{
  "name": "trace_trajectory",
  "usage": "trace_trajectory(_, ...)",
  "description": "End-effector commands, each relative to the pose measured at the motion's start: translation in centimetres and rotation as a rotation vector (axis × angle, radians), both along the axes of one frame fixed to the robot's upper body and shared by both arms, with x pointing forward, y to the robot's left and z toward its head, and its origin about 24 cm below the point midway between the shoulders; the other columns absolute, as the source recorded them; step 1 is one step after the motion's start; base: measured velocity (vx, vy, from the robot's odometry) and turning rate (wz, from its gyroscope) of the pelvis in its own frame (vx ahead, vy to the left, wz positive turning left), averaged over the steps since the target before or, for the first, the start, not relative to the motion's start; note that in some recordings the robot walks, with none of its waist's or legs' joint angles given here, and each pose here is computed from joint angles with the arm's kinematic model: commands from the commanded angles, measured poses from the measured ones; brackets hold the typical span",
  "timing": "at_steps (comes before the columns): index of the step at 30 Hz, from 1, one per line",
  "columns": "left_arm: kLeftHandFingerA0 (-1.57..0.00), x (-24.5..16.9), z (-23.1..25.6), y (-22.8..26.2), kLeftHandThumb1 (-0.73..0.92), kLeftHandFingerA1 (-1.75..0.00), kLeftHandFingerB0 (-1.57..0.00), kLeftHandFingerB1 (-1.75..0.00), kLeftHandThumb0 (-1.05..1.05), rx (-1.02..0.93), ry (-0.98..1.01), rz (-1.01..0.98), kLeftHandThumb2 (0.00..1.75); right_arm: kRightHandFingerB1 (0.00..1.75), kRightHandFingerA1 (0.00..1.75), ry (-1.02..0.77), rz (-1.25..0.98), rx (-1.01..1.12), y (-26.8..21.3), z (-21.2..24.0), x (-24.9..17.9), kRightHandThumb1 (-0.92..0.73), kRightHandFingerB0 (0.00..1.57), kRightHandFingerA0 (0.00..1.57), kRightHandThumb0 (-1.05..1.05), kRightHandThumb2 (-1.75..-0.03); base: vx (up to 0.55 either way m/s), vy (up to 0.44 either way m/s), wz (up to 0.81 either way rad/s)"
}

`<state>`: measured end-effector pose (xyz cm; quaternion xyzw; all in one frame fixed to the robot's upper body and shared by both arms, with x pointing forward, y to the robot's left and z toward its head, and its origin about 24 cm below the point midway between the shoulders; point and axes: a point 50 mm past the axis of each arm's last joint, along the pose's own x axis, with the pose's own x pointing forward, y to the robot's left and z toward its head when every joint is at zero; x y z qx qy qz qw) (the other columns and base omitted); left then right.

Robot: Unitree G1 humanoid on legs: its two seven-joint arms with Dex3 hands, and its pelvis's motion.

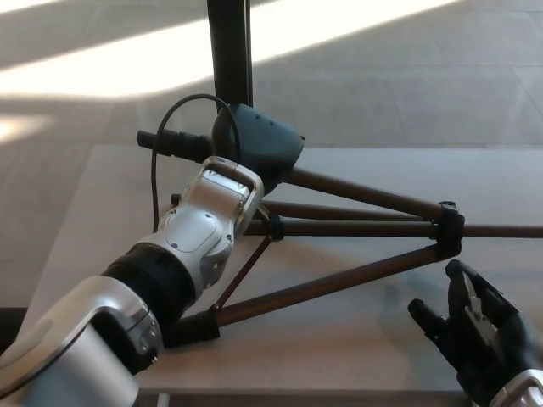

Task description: Use both hands of the robot to pick up the tripod lying in the middle of the desk and make it stand upright on the desk

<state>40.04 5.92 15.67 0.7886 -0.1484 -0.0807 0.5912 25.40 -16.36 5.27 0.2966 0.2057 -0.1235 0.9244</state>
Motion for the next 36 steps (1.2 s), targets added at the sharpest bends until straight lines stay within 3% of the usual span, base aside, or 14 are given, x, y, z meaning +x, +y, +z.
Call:
trace_trajectory(1,-0.73,0.7,4.7,-1.1,0.82,-1.4,-0.7,-0.83,-0.35,-0.149,-0.008,-0.013,0.73,0.46,0.67,0.186,0.01,0.308,6.1,-1.0,0.5,-0.78,0.39,0.41,-0.46,-0.63,0.0,0.0,0.0)
trace_trajectory(8,-0.83,0.3,5.9,-2.5,0.8,-1.62,-0.73,-1.05,-0.34,-0.159,-0.051,-0.071,0.72,0.4,0.66,0.233,0.088,0.391,8.9,-2.0,0.1,-0.78,0.25,0.21,-0.46,-0.63,0.0,0.0,0.0)
trace_trajectory(12,-0.82,0.3,7.2,-3.4,0.69,-1.6,-0.73,-1.0,-0.33,-0.173,-0.075,-0.082,0.6,0.37,0.71,0.255,0.153,0.432,10.7,-2.6,-0.5,-0.81,0.2,0.17,-0.48,-0.63,0.0,0.0,0.0)
trace_trajectory(13,-0.83,0.3,7.4,-3.4,0.67,-1.67,-0.74,-0.97,-0.32,-0.188,-0.072,-0.082,0.6,0.49,0.66,0.259,0.167,0.442,11.1,-2.7,-0.7,-0.64,0.17,0.23,-0.55,-0.89,0.0,0.0,0.0)
trace_trajectory(14,-1.12,0.2,7.7,-3.6,0.46,-1.32,-0.76,-0.93,-0.37,-0.213,-0.071,-0.09,0.9,0.41,0.71,0.262,0.188,0.457,11.8,-2.7,-0.8,-0.8,0.22,0.21,-0.52,-0.63,0.0,0.0,0.0)
trace_trajectory(15,-1.12,0.2,7.7,-3.7,0.46,-1.32,-0.76,-0.93,-0.37,-0.215,-0.073,-0.093,0.9,0.41,0.71,0.26,0.191,0.461,11.9,-2.7,-0.8,-0.8,0.22,0.21,-0.52,-0.63,0.0,0.0,0.0)
trace_trajectory(16,-0.81,0.2,7.7,-3.9,0.65,-1.68,-0.75,-1.0,-0.33,-0.219,-0.068,-0.094,0.61,0.44,0.73,0.252,0.203,0.454,12.0,-2.6,-0.7,-0.78,0.23,0.22,-0.54,-0.62,0.0,0.0,0.0)
trace_trajectory(17,-0.83,0.2,7.7,-3.9,0.61,-1.69,-0.78,-0.93,-0.38,-0.221,-0.07,-0.092,0.6,0.44,0.75,0.249,0.21,0.451,12.1,-2.6,-0.7,-0.76,0.23,0.22,-0.57,-0.62,0.0,0.0,0.0)
trace_trajectory(19,-0.84,0.0,7.4,-4.0,0.68,-1.48,-0.75,-0.8,-0.42,-0.213,-0.075,-0.092,0.64,0.4,0.63,0.23,0.251,0.445,12.3,-2.5,-0.2,-0.74,0.21,0.15,-0.62,-0.62,0.0,0.0,0.0)
trace_trajectory(22,-0.85,-0.1,7.0,-4.1,0.74,-1.51,-0.76,-0.9,-0.37,-0.228,-0.057,-0.09,0.62,0.38,0.59,0.212,0.301,0.417,12.2,-2.4,0.9,-0.69,0.23,0.13,-0.69,-0.61,0.0,0.0,0.0)
trace_trajectory(23,-0.83,-0.2,6.9,-4.2,0.76,-1.55,-0.76,-0.95,-0.35,-0.224,-0.054,-0.088,0.64,0.47,0.56,0.204,0.315,0.428,12.2,-2.4,1.0,-0.54,0.14,0.06,-0.75,-0.9,0.0,0.0,0.0)
trace_trajectory(26,-0.84,-0.2,6.9,-4.1,0.73,-1.63,-0.78,-0.98,-0.31,-0.234,-0.054,-0.093,0.69,0.36,0.34,0.176,0.373,0.426,11.9,-2.1,1.8,-0.57,0.0,0.0,-0.78,-0.99,0.0,0.0,0.0)
trace_trajectory(30,-0.86,-0.1,8.0,-3.9,0.76,-1.61,-0.45,-0.61,-0.29,-0.237,-0.095,-0.081,0.71,0.21,0.24,0.165,0.382,0.417,11.5,-2.3,2.8,-0.62,0.09,0.0,-0.9,-0.98,0.0,0.0,0.0)
trace_trajectory(36,-0.91,-0.1,8.2,-3.6,0.68,-1.61,-0.46,-0.63,-0.27,-0.251,-0.095,-0.089,0.71,0.16,0.26,0.169,0.329,0.415,10.9,-2.9,3.7,-0.6,0.05,0.0,-0.87,-0.97,0.0,0.0,0.0)
